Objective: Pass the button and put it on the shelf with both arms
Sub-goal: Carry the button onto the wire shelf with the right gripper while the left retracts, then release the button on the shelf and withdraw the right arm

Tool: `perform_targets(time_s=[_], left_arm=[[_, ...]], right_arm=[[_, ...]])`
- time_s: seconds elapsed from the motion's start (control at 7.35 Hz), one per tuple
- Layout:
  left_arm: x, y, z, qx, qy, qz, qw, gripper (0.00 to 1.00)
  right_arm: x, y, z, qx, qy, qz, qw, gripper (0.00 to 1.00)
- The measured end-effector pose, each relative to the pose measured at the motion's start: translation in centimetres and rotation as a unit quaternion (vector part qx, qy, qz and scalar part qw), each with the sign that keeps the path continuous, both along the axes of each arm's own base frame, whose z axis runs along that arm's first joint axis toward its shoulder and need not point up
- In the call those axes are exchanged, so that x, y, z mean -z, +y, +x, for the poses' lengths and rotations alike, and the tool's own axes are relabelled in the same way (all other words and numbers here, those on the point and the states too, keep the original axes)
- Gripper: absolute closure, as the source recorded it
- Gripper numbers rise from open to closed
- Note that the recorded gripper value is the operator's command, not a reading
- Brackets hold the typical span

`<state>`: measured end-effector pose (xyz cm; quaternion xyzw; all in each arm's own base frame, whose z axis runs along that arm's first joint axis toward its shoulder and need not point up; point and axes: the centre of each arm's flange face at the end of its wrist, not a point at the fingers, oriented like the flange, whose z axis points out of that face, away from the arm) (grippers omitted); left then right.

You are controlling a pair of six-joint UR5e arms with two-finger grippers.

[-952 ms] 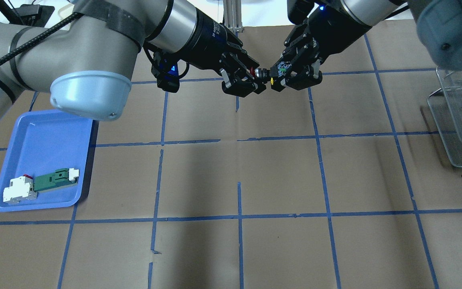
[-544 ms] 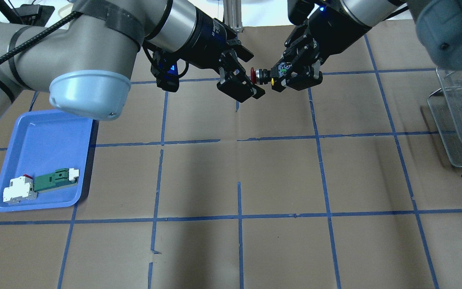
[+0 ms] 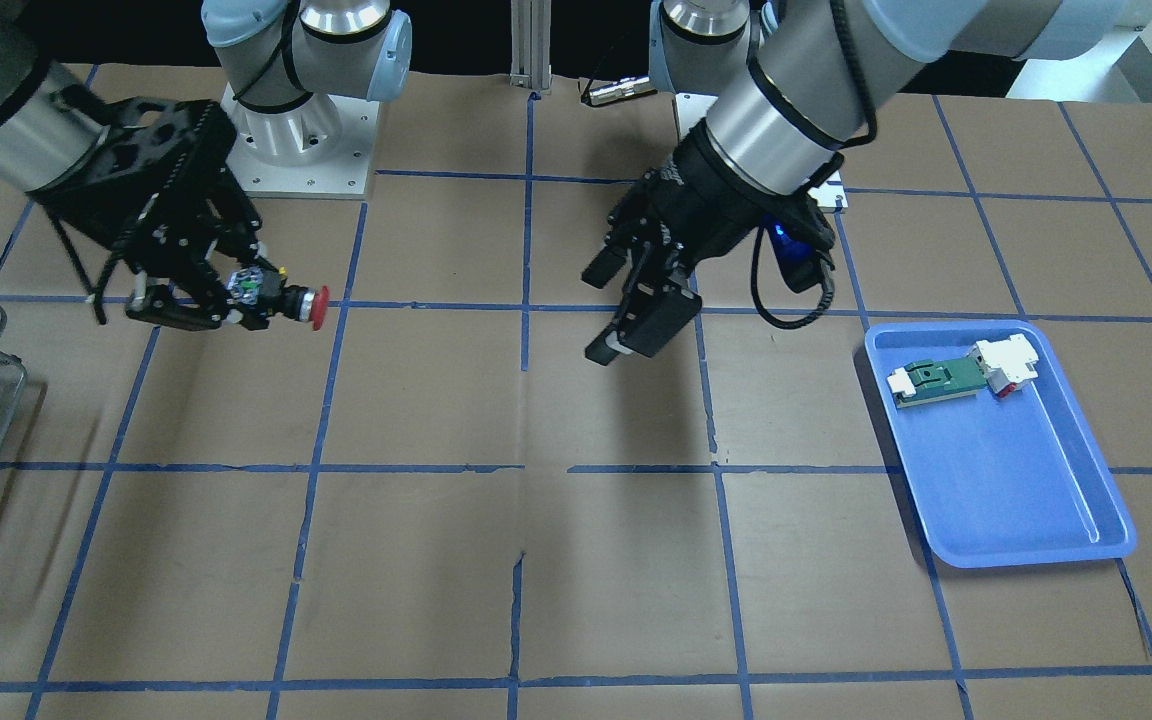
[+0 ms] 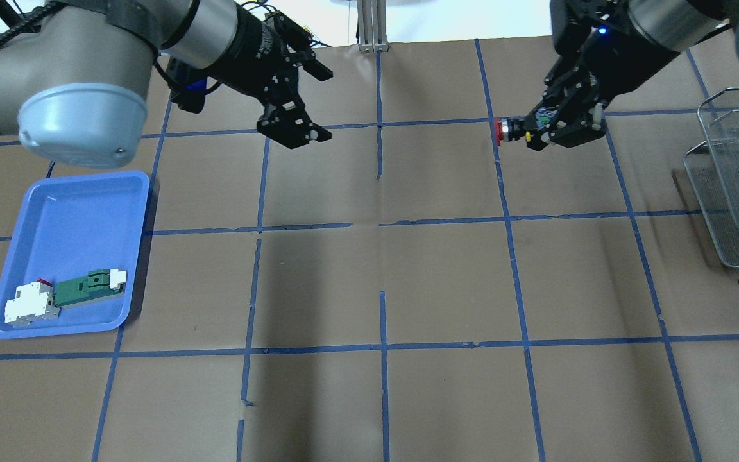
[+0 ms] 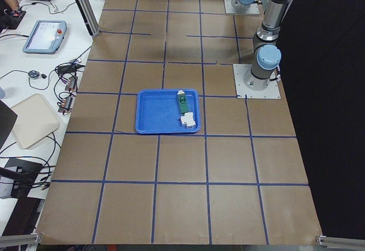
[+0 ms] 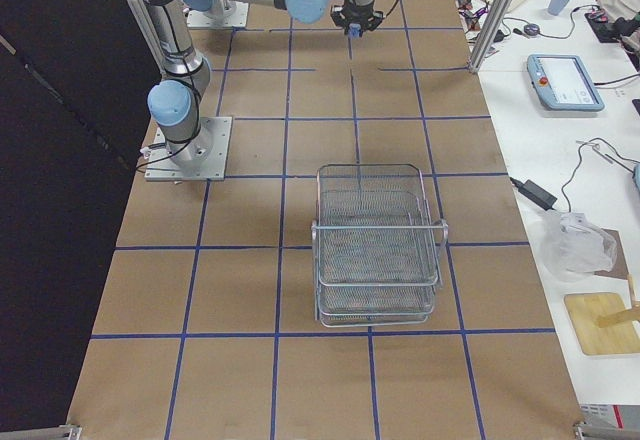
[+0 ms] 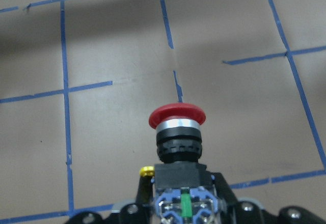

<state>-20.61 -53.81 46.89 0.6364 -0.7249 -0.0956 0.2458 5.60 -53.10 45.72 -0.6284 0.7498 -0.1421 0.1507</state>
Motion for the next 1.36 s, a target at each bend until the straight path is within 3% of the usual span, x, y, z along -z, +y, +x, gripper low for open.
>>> perform_targets(time_s=[0.27, 0.68, 0.82, 0.95, 1.09, 1.22, 1.36], left_arm=[[1.0, -0.8, 7.2, 0.104, -0.095, -0.028, 0.9897, 0.0], [0.3, 1.1, 12.4, 0.251, -0.173, -0.04, 0.9514, 0.0], [-0.2, 1.6, 13.5, 0.31, -0.19, -0.059, 0.9296, 0.0], [-0.9, 2.5, 14.5, 0.383, -0.221, -0.068, 0.8945, 0.0], [-1.9, 3.8, 15.3, 0.449, -0.257, -0.057, 0.8541, 0.0], [-3.0, 4.9, 15.8, 0.484, -0.283, -0.04, 0.8273, 0.0], [-3.4, 5.6, 15.9, 0.5, -0.297, -0.027, 0.813, 0.0]], right_arm=[[3.2, -1.2, -13.4, -0.003, 0.001, -0.027, 0.9996, 0.8], [10.2, -1.2, -32.0, -0.046, 0.038, -0.086, 0.9945, 0.81], [11.7, -1.4, -35.3, -0.047, 0.051, -0.09, 0.9935, 0.69], [12.2, -1.4, -36.9, -0.047, 0.06, -0.08, 0.9939, 0.49], [12.4, -1.0, -37.4, -0.047, 0.064, -0.06, 0.995, 0.05], [12.4, -0.7, -37.6, -0.047, 0.065, -0.048, 0.9956, 0.0], [11.9, -0.5, -37.4, -0.046, 0.065, -0.043, 0.9959, 0.0]])
